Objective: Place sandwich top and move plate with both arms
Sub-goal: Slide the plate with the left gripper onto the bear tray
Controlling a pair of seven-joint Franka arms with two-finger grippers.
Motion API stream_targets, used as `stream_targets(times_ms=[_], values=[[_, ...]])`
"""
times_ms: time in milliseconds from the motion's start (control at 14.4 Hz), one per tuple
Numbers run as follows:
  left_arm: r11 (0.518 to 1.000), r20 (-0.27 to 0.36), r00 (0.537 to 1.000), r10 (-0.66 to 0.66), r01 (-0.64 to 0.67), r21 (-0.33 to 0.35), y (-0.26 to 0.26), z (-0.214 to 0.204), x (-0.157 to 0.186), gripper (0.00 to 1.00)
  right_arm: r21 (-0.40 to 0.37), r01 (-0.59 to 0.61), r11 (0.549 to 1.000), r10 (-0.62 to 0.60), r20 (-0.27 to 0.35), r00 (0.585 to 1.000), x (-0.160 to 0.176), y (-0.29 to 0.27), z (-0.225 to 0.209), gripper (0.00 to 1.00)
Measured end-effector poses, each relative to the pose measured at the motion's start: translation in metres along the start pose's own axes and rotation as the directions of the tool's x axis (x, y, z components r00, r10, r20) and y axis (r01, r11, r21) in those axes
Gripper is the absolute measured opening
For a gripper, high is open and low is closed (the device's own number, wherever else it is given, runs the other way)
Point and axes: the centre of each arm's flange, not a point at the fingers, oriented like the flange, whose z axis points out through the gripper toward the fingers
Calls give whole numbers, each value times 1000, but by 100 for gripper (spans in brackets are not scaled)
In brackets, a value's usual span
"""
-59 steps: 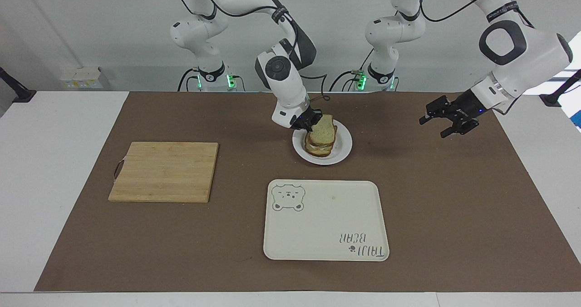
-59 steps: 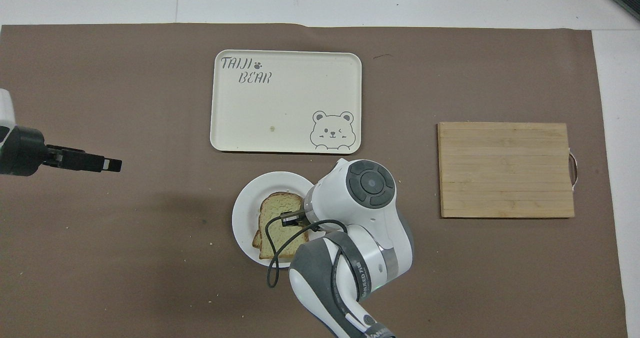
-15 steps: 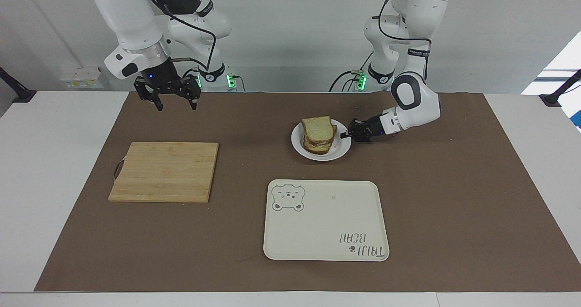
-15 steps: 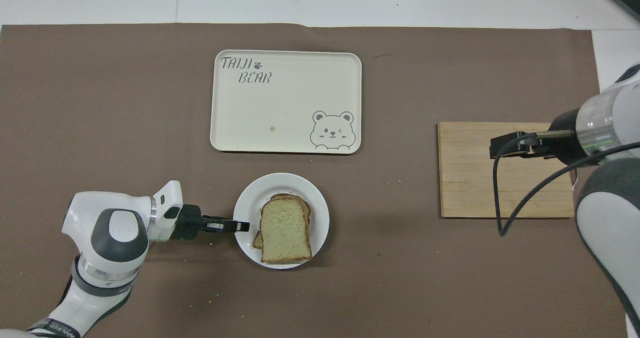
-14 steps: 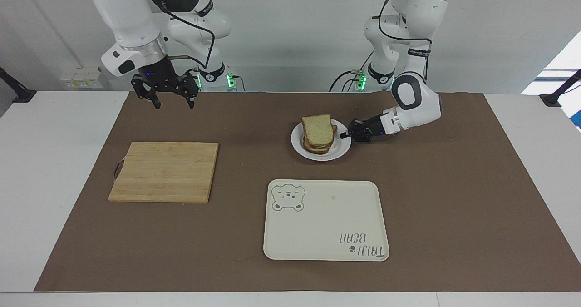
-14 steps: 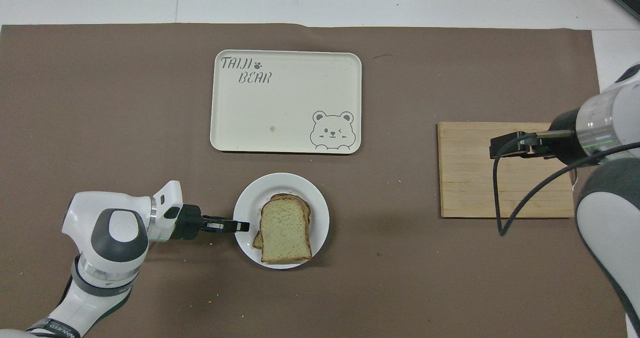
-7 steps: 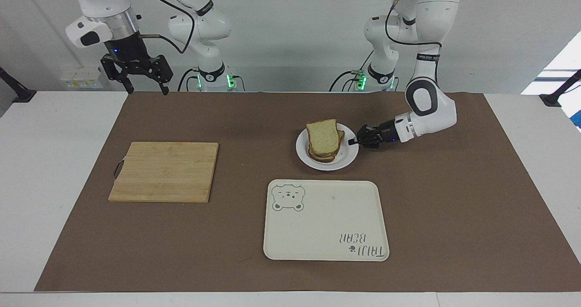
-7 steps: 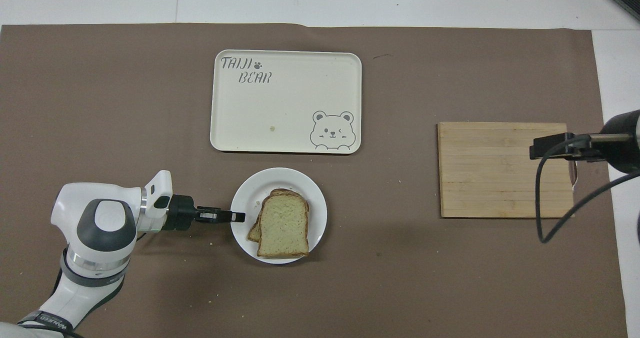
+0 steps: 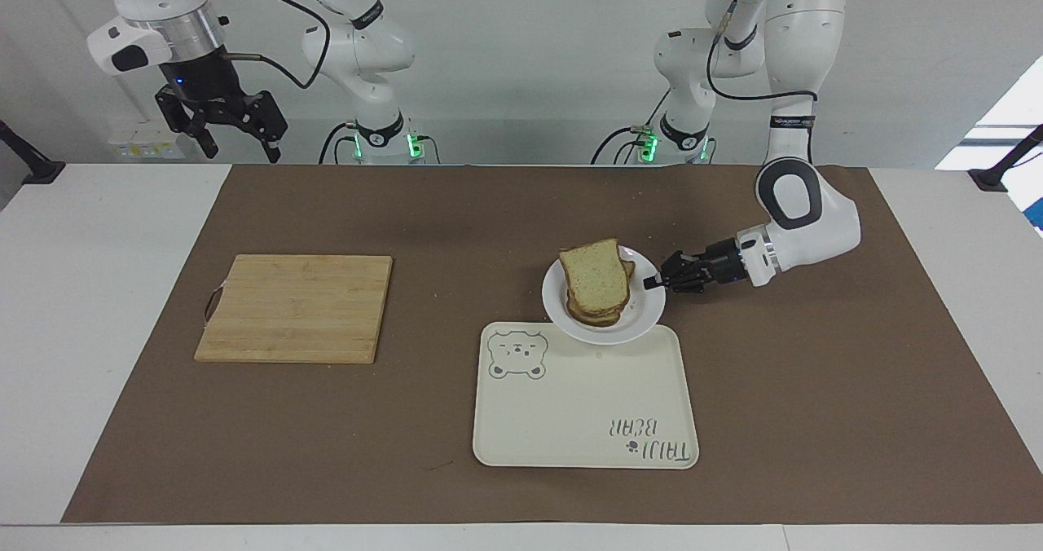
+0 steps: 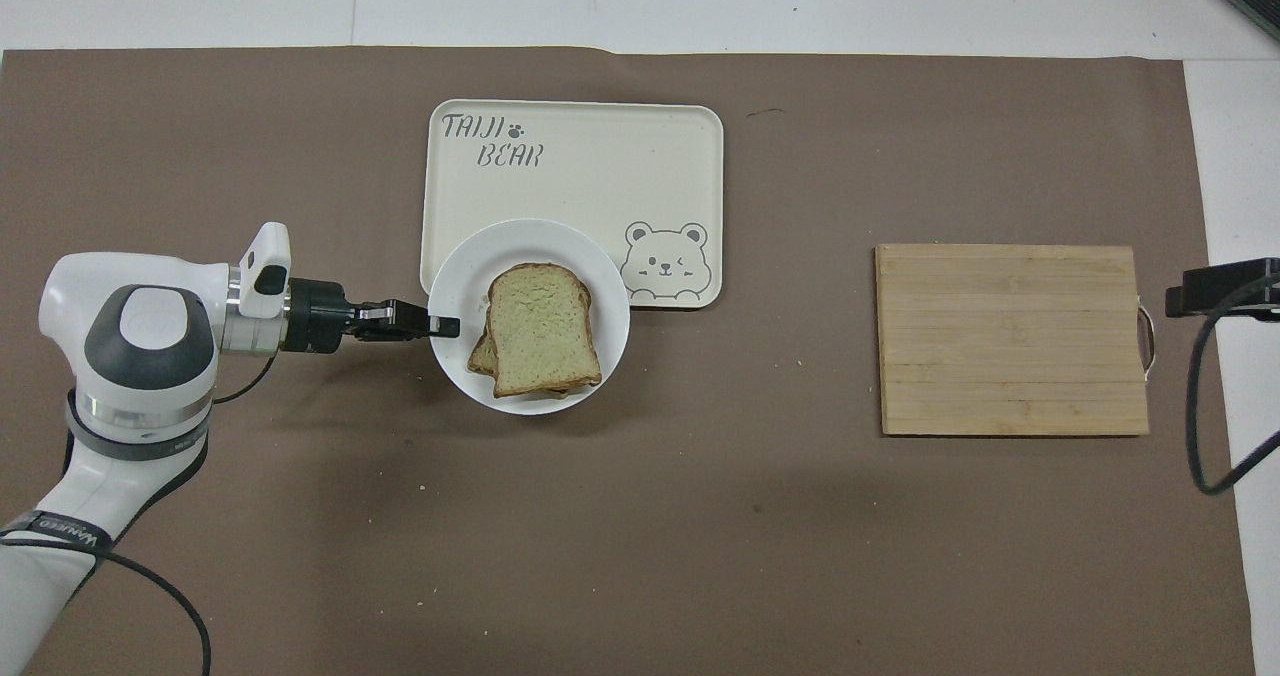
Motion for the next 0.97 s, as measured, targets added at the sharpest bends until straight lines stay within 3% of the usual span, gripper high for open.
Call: stream_targets(times_ms=[487,974], values=[[995,-36,995,-96,96,-14,18,13,70,5,-2,29,1000,-29,19,999,-1,-6,8,100],[996,-76,993,-89,87,-31,7,25,120,5,-1,84,996,-84,35,996,-4,-15,15,100]])
